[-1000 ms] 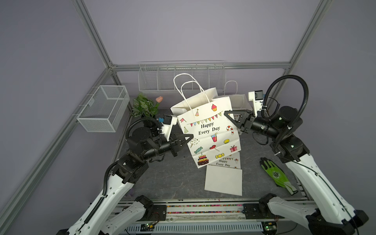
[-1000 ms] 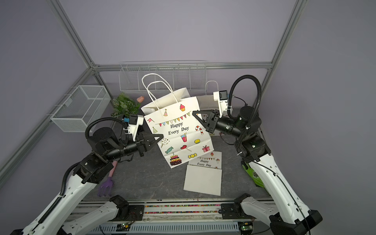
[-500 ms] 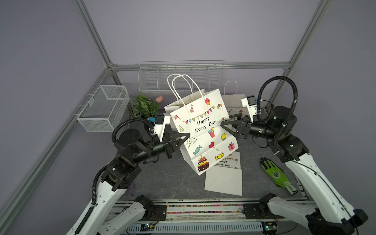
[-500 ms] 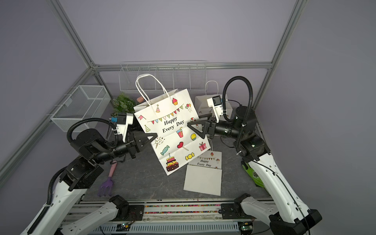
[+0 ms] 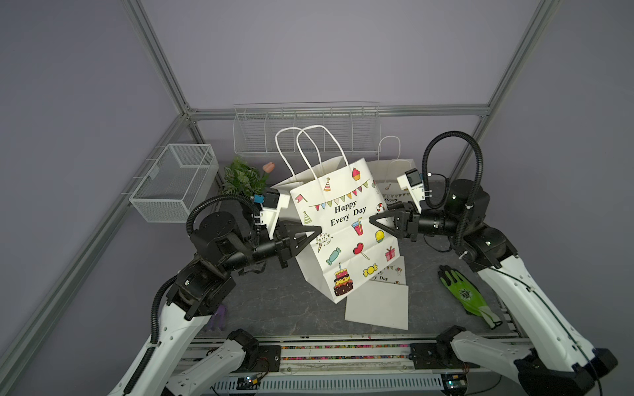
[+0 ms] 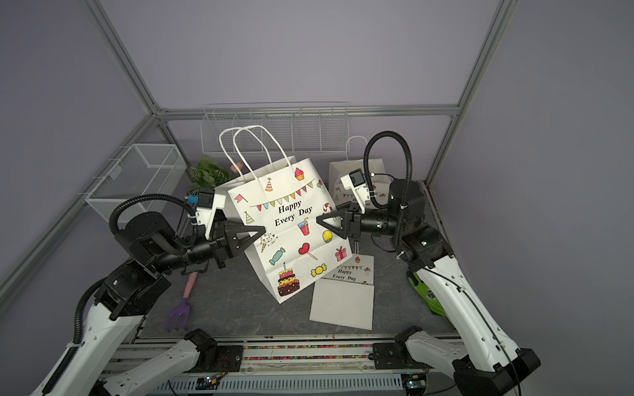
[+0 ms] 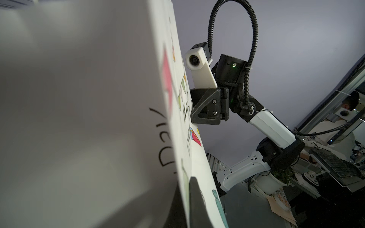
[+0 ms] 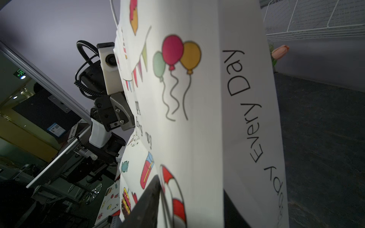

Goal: Put away the paper bag
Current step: Press the paper bag.

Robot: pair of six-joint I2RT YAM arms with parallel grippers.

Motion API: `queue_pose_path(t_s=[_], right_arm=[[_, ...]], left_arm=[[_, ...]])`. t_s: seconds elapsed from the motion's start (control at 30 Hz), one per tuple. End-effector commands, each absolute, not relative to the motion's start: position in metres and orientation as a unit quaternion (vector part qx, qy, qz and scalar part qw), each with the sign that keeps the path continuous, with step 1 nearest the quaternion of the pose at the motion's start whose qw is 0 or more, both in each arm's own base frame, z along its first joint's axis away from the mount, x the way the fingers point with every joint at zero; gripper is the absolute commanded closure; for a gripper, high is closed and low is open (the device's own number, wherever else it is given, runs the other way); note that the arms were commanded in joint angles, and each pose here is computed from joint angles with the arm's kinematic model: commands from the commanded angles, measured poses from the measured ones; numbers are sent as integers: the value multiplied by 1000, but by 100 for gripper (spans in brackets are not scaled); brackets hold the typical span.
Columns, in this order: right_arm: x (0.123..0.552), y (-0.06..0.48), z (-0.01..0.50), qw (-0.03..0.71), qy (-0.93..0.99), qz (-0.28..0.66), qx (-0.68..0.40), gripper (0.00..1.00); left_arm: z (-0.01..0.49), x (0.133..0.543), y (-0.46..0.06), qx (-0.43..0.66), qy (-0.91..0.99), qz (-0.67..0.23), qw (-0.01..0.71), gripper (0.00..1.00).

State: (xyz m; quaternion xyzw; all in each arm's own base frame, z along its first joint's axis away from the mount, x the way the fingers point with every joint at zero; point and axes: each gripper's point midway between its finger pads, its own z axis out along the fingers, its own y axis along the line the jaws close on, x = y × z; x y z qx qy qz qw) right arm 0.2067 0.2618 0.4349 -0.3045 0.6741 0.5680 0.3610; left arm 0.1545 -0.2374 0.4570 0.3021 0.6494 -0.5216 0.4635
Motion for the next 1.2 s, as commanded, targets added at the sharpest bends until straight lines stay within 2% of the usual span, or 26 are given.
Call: queue_pose_path(t_s=[0.0,0.1,0.23,0.33,0.5,0.9,1.17], right_arm=[[187,265,447,350,646,590,-336,65],[181,263,452,354,636,594,-343,62],[175,264,460,346,620,610,-352,46],[172,265,463,337,613,618,-359,44],[164,264,462,323,605,627,-368,51],[129,249,463,309,589,627,-405,53],[131,249,451,297,610,624,-389,72]], left_arm=[[450,153,-240,322,653,-512,456,100],[443,150,-241,329,655,-512,447,100],[435,143,-243,349,654,-516,430,100],[435,137,-242,358,648,-519,427,100],[435,137,-236,355,652,-508,438,100],[437,123,-232,373,639,-514,434,100],[433,134,-231,357,654,-499,443,100]])
